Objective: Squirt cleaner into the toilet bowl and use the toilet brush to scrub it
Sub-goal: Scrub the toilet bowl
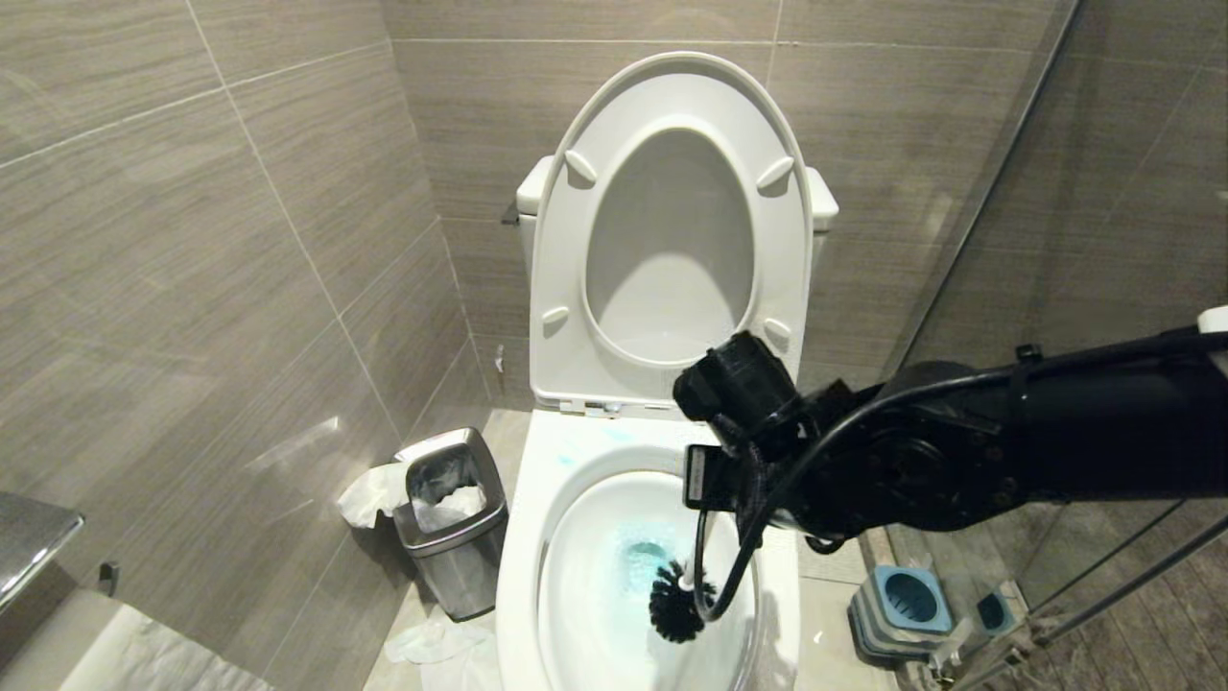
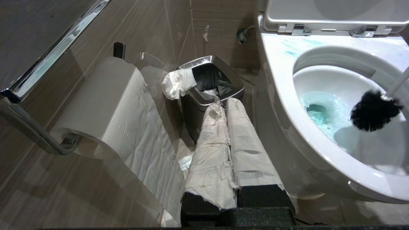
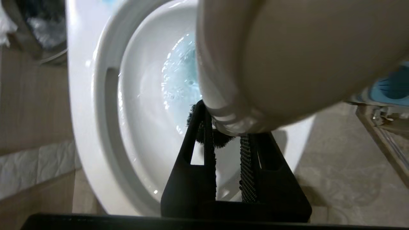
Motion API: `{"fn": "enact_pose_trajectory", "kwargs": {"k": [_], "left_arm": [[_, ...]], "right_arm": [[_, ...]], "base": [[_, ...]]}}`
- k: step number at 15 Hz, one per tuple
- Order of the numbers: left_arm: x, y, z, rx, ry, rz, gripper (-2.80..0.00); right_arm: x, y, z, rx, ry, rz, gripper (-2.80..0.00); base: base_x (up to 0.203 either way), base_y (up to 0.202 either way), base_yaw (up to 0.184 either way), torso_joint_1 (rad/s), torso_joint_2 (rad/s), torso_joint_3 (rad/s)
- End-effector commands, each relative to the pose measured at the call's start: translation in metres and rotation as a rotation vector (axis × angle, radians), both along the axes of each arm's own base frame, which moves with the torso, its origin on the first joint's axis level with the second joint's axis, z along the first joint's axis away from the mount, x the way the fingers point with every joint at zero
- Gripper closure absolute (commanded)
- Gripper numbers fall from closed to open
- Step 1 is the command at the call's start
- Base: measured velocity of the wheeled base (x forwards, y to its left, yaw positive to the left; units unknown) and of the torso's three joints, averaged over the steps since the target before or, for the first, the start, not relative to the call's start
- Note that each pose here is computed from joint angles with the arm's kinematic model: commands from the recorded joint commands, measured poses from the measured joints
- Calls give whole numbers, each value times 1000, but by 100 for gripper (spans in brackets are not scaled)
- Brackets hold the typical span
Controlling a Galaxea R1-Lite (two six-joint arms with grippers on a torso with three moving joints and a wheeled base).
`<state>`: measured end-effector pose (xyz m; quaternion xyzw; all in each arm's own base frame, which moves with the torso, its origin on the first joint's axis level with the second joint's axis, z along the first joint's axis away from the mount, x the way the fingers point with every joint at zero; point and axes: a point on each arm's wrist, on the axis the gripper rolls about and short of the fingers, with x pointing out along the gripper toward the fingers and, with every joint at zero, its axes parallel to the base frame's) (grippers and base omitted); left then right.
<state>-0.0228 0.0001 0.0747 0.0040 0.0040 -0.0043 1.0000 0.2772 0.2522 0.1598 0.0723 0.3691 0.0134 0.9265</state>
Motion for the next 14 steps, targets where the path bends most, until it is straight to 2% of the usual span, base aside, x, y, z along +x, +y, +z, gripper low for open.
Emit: {"fn": "enact_pose_trajectory", "kwargs": {"k": [1, 4, 9, 14], "left_arm": [[0, 0, -1, 0, 3, 1, 0], [0, 0, -1, 0, 4, 1, 0], [0, 0, -1, 6, 4, -1, 0], [0, 0, -1, 4, 4, -1, 0]], "right_arm": [[17, -23, 12, 15, -44, -59, 0], [48, -26, 4, 6, -117, -64, 0], [87, 7, -6, 43, -170, -52, 0], [72, 53, -23, 45, -143, 38, 0]], "base": [[0, 0, 0, 0, 0, 0], [0, 0, 0, 0, 0, 0], [0, 0, 0, 0, 0, 0], [0, 0, 0, 0, 0, 0]]}}
